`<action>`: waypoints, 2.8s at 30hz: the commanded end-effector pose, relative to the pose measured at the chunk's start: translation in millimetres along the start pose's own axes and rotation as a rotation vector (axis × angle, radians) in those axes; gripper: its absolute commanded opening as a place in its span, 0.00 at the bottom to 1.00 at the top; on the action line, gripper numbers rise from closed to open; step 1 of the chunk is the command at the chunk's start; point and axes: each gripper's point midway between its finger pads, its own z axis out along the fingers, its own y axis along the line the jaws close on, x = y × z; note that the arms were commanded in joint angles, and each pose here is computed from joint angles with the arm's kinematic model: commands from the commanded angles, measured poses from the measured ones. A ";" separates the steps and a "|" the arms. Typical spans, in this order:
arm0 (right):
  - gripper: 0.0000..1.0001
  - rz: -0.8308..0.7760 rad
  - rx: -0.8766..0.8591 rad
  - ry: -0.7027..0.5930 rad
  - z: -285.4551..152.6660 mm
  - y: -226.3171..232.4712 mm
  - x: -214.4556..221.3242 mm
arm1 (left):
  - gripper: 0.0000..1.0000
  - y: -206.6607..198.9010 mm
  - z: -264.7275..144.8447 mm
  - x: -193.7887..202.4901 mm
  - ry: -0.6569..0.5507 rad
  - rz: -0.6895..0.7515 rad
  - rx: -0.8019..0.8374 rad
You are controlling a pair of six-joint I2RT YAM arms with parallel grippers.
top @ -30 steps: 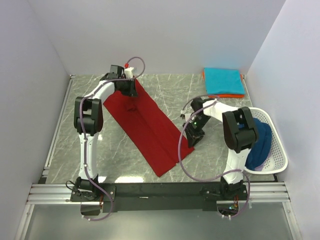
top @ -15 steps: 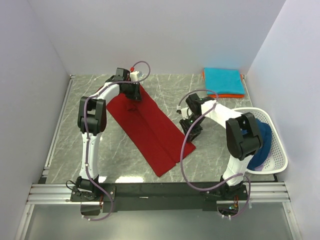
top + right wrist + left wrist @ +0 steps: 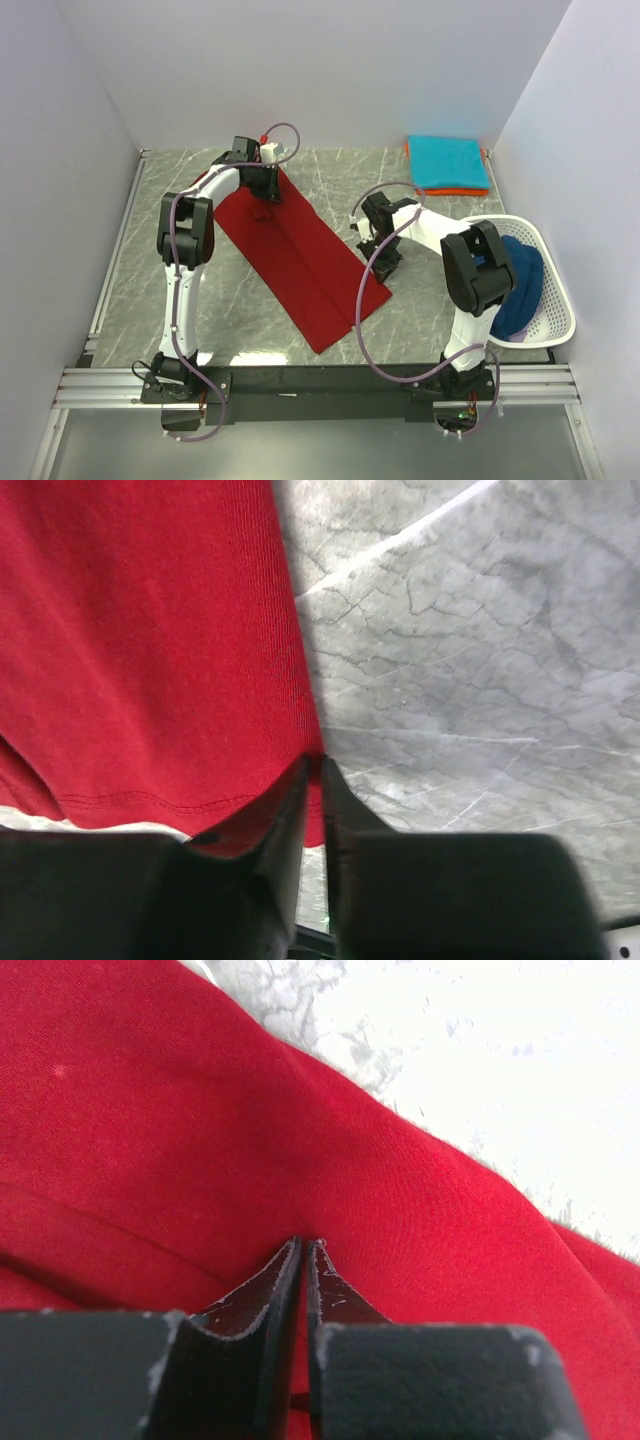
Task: Fold and stack the t-shirts
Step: Fold the tshirt
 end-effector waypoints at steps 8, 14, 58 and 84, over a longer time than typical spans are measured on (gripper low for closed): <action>0.00 0.005 -0.020 -0.010 -0.6 2.6 11.3 | 0.03 22.1 11.0 -0.7 0.019 -0.050 -0.095; 0.00 0.162 -0.196 0.078 7.2 -1.1 34.4 | 0.00 36.8 13.9 3.4 0.035 -0.149 -0.073; 0.44 -0.269 -0.188 -0.016 -70.4 37.7 -11.7 | 0.23 2.4 -110.9 -9.2 -0.133 -0.195 -0.049; 0.20 -0.569 -0.169 0.263 44.6 125.1 23.9 | 0.18 51.6 -98.9 25.8 -0.017 -0.338 -0.138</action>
